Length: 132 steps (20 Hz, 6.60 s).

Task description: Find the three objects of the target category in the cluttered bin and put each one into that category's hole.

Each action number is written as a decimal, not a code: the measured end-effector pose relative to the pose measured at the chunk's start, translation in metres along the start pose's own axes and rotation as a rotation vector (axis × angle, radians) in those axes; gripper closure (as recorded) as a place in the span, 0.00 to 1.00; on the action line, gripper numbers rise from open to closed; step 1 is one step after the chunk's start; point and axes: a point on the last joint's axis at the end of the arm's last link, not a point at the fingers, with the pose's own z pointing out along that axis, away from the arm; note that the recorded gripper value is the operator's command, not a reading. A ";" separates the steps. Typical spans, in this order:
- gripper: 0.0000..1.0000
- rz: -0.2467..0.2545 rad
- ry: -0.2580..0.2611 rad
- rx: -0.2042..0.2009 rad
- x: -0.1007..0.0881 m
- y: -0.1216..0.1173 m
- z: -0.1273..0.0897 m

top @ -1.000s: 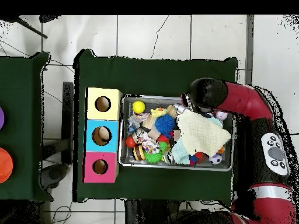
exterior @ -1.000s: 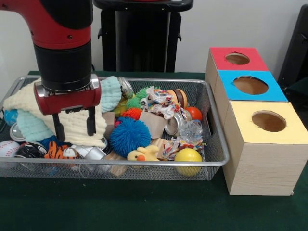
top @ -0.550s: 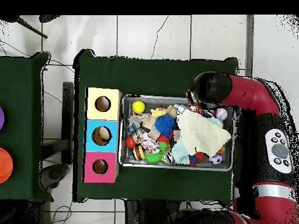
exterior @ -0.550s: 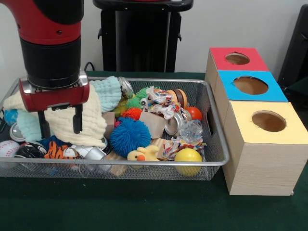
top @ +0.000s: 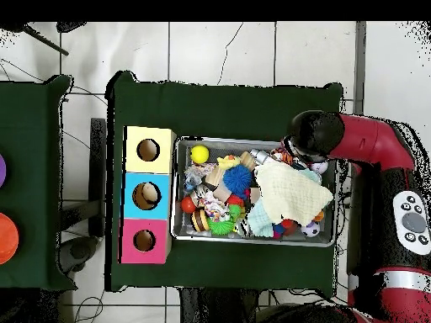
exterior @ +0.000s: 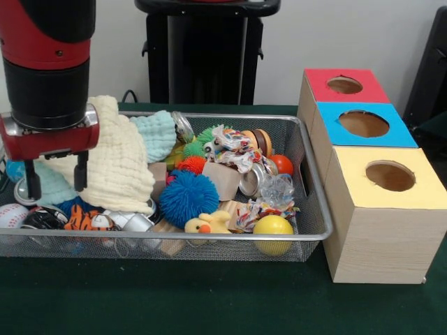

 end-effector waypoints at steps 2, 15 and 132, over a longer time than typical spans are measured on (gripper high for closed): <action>0.00 -0.005 0.016 0.009 0.012 -0.006 0.007; 0.00 -0.003 0.044 -0.024 0.038 -0.006 0.029; 0.00 0.036 -0.248 -0.020 0.047 0.043 0.106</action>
